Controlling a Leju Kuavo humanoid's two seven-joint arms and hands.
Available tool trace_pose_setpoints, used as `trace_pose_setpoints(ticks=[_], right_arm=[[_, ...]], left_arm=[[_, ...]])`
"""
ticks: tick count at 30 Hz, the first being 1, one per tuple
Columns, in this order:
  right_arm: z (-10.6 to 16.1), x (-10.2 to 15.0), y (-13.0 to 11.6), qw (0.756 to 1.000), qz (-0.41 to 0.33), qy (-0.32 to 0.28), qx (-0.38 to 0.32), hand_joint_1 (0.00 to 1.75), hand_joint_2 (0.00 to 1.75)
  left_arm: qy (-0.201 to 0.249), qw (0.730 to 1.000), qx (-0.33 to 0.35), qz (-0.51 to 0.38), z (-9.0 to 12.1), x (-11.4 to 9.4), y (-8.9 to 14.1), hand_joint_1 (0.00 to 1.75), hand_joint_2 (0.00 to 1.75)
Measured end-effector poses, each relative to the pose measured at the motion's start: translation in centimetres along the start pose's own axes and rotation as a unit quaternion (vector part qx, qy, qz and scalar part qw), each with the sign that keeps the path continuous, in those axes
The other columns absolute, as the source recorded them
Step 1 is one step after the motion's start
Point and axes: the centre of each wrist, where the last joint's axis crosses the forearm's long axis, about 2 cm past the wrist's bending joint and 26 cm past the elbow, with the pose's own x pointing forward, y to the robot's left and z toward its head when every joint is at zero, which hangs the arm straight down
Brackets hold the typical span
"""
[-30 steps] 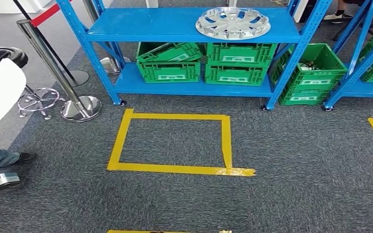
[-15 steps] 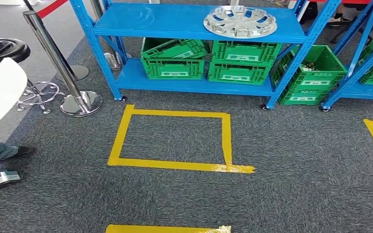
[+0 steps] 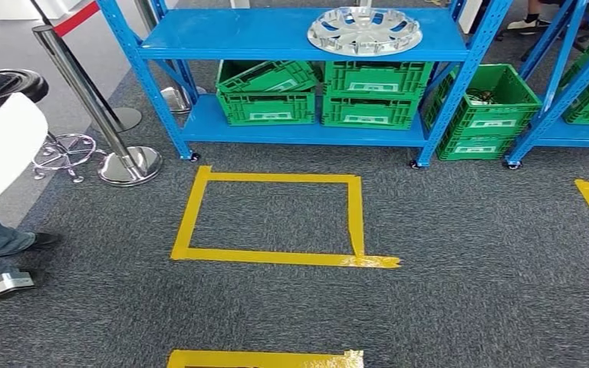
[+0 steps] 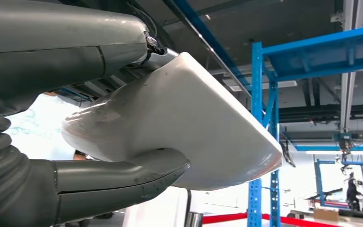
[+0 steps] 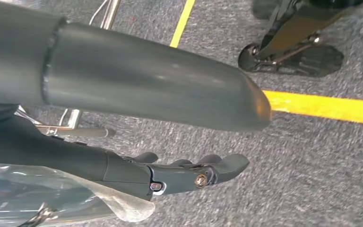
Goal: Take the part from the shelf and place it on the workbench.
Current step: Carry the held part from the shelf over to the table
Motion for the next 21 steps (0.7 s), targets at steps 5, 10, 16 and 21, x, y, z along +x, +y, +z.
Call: trace_pose_setpoints(ticks=[5,10,16,21], right_arm=[[-0.02,0.1,-0.02,1.0,0.001,-0.001,0.0,0.0,0.0],[-0.03,0.11,-0.04,1.0,0.003,-0.001,-0.001,0.0,0.0],[-0.02,0.09,-0.05,1.0,0.007,0.002,-0.002,0.0,0.0],[-0.03,0.11,-0.09,1.0,0.01,0.007,-0.012,0.0,0.0]], left_arm=[[-0.001,1.0,0.001,0.002,-0.15,0.1,-0.1,1.75,1.75],[-0.001,1.0,0.002,0.003,-0.23,0.11,-0.12,1.75,1.75],[-0.002,1.0,0.003,0.002,-0.27,0.09,-0.13,1.75,1.75],[0.0,1.0,0.003,0.001,-0.3,0.07,-0.13,1.75,1.75]])
